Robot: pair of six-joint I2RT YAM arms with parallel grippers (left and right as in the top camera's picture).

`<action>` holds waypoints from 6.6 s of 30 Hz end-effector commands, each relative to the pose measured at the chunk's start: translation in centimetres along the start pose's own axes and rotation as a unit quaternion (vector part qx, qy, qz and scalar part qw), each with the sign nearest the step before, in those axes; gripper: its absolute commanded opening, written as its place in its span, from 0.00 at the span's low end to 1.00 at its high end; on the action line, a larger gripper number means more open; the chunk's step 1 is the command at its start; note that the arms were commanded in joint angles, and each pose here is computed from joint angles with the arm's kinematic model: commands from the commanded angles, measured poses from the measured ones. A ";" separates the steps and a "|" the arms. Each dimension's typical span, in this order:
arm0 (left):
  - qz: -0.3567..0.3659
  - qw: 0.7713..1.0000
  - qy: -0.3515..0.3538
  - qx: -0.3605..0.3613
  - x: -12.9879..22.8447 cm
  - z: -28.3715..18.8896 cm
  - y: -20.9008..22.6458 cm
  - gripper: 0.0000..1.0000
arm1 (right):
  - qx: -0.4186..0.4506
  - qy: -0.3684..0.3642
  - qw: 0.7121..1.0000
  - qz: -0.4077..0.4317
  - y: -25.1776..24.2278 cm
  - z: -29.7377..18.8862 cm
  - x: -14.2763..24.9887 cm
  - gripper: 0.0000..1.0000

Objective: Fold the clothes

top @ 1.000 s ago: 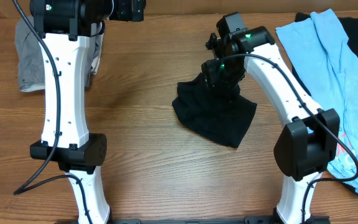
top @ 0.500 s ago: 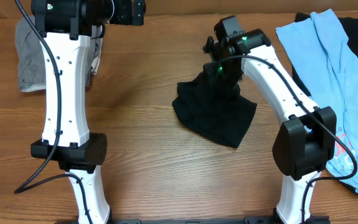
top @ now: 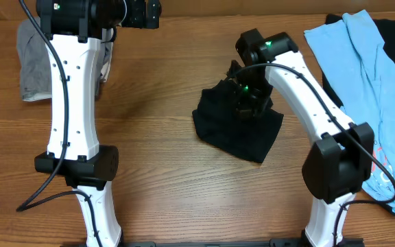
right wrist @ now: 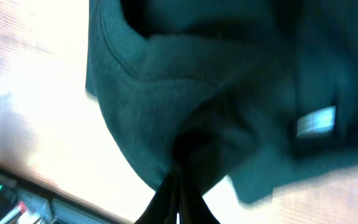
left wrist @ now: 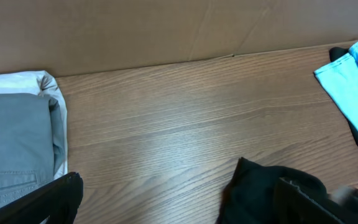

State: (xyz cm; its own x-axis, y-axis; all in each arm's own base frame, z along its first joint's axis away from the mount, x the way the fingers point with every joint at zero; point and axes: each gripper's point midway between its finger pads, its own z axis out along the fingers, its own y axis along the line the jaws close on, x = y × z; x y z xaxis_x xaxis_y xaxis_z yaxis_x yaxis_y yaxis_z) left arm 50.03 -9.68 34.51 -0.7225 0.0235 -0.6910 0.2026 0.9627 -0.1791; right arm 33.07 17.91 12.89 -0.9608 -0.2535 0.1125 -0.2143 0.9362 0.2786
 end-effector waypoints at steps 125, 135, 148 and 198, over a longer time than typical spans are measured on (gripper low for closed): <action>0.509 0.808 0.255 0.153 32.7 13.5 -31.4 1.00 | -0.074 -0.133 0.893 0.423 -27.9 -4.6 6.6 0.83; 0.502 0.799 0.287 0.162 37.7 18.0 -32.0 1.00 | -0.073 -0.134 0.893 0.423 -28.0 -4.6 6.6 0.84; 0.522 0.762 0.326 0.201 41.3 15.2 -33.5 1.00 | -0.063 -0.137 0.894 0.423 -28.4 -4.6 6.6 0.84; 0.308 0.901 0.300 0.055 20.4 17.6 -13.5 1.00 | -0.063 -0.144 0.893 0.421 -28.5 -4.7 6.3 0.85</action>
State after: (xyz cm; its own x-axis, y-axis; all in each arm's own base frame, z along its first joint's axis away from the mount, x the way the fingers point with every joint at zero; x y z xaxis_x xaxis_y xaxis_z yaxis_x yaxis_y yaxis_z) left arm 45.33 -26.25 11.79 -0.6865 0.6957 -0.2113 0.6962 0.7128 0.0851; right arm 33.47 -11.19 9.58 -0.7767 0.6193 0.1147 0.6202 0.7203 0.3106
